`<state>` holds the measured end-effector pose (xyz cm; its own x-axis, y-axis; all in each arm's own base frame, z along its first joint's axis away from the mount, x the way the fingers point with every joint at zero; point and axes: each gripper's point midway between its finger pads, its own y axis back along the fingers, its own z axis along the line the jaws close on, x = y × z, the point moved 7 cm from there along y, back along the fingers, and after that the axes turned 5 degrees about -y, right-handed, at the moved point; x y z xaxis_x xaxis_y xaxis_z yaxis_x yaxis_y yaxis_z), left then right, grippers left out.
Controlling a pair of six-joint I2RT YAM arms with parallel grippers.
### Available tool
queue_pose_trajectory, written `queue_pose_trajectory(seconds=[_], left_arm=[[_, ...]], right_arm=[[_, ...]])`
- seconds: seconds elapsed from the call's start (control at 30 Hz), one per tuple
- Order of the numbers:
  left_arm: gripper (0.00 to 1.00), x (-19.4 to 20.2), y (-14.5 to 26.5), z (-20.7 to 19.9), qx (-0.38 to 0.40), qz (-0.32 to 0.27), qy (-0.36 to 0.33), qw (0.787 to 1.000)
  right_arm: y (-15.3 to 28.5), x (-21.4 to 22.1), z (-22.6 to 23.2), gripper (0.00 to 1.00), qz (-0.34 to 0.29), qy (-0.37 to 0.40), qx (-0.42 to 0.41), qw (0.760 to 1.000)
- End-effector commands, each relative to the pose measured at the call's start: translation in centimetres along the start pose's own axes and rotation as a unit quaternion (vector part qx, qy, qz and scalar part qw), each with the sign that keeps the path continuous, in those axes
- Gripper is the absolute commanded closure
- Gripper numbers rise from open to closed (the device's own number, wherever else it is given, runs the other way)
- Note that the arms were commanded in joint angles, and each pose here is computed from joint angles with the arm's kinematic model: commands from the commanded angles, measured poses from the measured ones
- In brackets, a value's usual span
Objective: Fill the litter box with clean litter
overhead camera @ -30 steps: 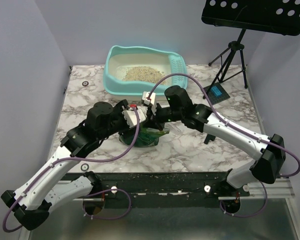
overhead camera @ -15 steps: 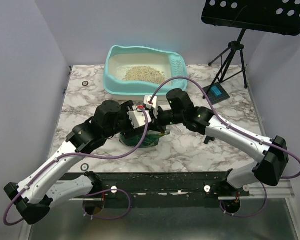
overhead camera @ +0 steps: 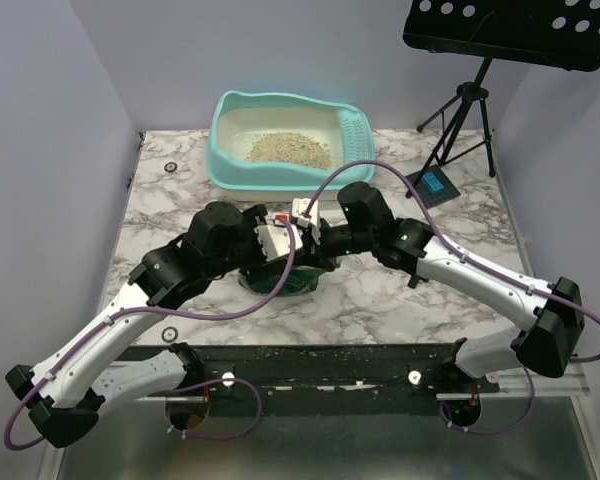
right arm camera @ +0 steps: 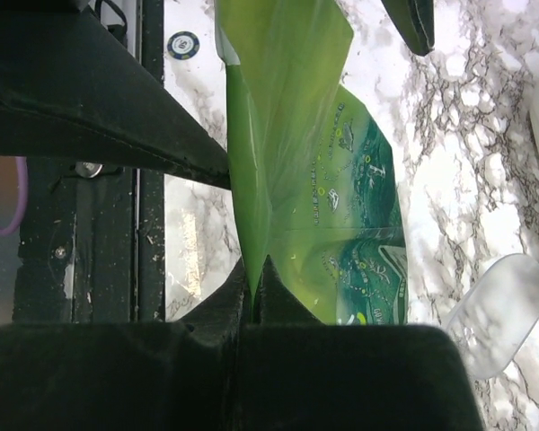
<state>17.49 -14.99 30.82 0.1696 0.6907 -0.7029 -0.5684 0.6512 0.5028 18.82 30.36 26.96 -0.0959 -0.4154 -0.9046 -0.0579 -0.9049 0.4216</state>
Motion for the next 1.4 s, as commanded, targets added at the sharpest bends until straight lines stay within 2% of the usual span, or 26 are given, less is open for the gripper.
queue_pose_trajectory(seconds=[0.0, 0.1, 0.17, 0.2, 0.27, 0.3, 0.33, 0.4, 0.6, 0.73, 0.83, 0.93, 1.0, 1.03, 1.07, 1.13, 1.37], left_arm=[[0.14, 0.9, -1.1, -1.4, 0.036, 0.009, 0.012, 0.999], [0.14, 1.3, -1.8, -1.9, 0.046, 0.016, 0.015, 0.999], [0.19, 1.5, -2.1, -2.2, 0.058, 0.022, 0.017, 0.998], [0.28, 1.6, -2.2, -2.2, 0.060, 0.027, 0.017, 0.998], [0.61, 1.6, -2.2, -2.2, 0.060, 0.029, 0.020, 0.998], [0.73, 1.7, -2.1, -2.1, 0.053, 0.034, 0.021, 0.998], [0.84, 1.7, -1.9, -2.0, 0.046, 0.036, 0.024, 0.998], [0.98, 1.9, -1.5, -1.9, 0.039, 0.041, 0.027, 0.998], [1.00, 2.2, -0.6, -1.3, -0.016, 0.055, 0.036, 0.998], [1.00, 2.8, -0.5, -1.1, -0.066, 0.040, 0.035, 0.996], [1.00, 3.4, -0.2, -0.9, -0.121, 0.026, 0.041, 0.991], [1.00, 4.2, 0.2, -0.9, -0.156, 0.020, 0.044, 0.987], [1.00, 4.4, 0.4, -0.9, -0.177, 0.008, 0.049, 0.983], [1.00, 4.4, 0.6, -0.9, -0.185, -0.001, 0.051, 0.981], [1.00, 4.5, 0.7, -0.9, -0.194, -0.009, 0.053, 0.980], [1.00, 4.4, 1.1, -0.8, -0.213, -0.031, 0.060, 0.975], [1.00, 3.6, 2.1, -0.5, -0.239, -0.095, 0.074, 0.963]], right_arm=[[0.3, 0.3, 1.1, 1.00, -0.004, 0.014, -0.015, 1.000], [0.4, 0.1, 1.3, 1.00, -0.011, 0.022, -0.013, 1.000], [0.6, -0.2, 1.3, 1.00, -0.018, 0.026, -0.008, 0.999], [0.7, -0.4, 1.3, 1.00, -0.021, 0.028, -0.005, 0.999], [0.9, -0.9, 1.2, 1.00, -0.030, 0.031, 0.004, 0.999], [1.0, -1.3, 1.2, 0.99, -0.035, 0.033, 0.007, 0.999], [1.2, -1.6, 1.1, 1.00, -0.039, 0.035, 0.012, 0.999], [1.6, -2.4, 1.0, 1.00, -0.048, 0.039, 0.023, 0.998], [3.1, -4.1, 0.5, 0.99, -0.060, 0.035, 0.075, 0.995], [4.0, -3.2, -0.2, 0.60, -0.011, 0.033, 0.118, 0.992], [4.6, -2.0, -0.8, 0.47, 0.023, 0.042, 0.152, 0.987], [5.6, -1.9, -1.4, 0.44, 0.029, 0.053, 0.191, 0.980], [6.0, -2.2, -1.4, 0.48, 0.027, 0.061, 0.190, 0.980], [6.0, -2.3, -1.3, 0.61, 0.028, 0.062, 0.185, 0.980], [6.0, -2.6, -1.2, 0.79, 0.029, 0.062, 0.177, 0.982], [5.7, -2.7, -1.0, 1.00, 0.038, 0.054, 0.160, 0.985], [3.8, -2.1, -1.6, 1.00, 0.061, 0.042, 0.133, 0.988]])
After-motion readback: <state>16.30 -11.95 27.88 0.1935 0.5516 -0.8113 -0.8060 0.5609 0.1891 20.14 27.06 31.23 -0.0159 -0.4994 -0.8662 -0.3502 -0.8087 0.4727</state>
